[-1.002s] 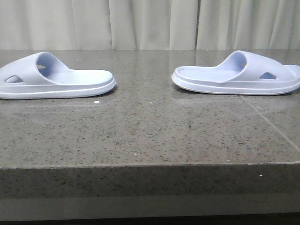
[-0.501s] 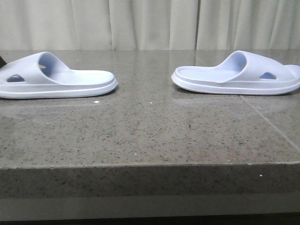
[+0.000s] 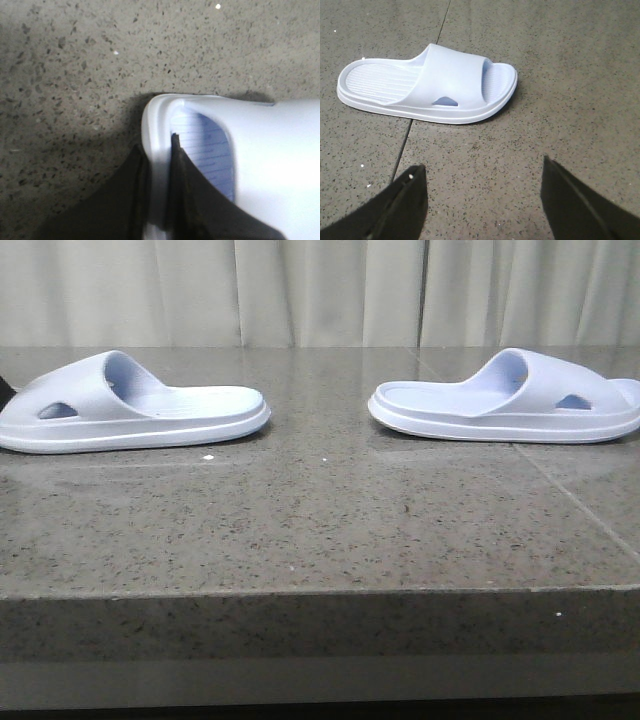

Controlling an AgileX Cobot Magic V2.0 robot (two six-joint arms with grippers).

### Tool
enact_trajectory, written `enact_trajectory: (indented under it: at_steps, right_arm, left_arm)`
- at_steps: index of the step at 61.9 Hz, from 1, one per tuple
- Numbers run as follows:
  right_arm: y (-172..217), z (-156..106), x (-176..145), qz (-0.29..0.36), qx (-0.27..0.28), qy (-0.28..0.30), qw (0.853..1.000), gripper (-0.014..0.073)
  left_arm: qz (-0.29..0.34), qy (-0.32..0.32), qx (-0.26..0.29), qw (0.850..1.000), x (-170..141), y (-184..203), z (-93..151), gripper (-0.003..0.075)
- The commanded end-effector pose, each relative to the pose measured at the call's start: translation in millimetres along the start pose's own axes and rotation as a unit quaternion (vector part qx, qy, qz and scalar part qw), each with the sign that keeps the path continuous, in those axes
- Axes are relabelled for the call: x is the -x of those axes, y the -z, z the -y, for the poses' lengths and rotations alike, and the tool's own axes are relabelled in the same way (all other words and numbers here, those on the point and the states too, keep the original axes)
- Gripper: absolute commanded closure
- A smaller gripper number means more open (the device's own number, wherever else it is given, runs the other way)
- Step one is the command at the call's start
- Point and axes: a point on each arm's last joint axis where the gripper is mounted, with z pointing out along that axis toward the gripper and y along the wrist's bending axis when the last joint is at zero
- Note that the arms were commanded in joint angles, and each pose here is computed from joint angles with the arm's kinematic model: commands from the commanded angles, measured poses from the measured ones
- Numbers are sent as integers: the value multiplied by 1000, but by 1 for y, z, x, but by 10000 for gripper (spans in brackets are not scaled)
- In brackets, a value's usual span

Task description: Insert blue slippers together front up

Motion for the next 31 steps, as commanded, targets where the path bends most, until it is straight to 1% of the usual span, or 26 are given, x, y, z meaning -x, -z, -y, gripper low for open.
enact_trajectory:
  at_steps: [1,10,18,27,31]
  right_arm:
    - [3,1,17,52,-5,6,999,88]
    - [4,1,18,58,-5,6,998,88]
    - [4,1,18,59,-5,6,998,88]
    - [4,1,18,58,-5,6,998,88]
    - [4,1,18,56,-5,6,998,88]
  left_arm:
    - [38,-12,-31,999,9,14,21,741]
    - [58,-24,-57,996,10,29,36,741]
    - [76,-47,-80,993,5,53,58,741]
    - [113,-77,-113,984,-15,77,80,741]
    - [125,-84,-126,981,-31,85,87,741]
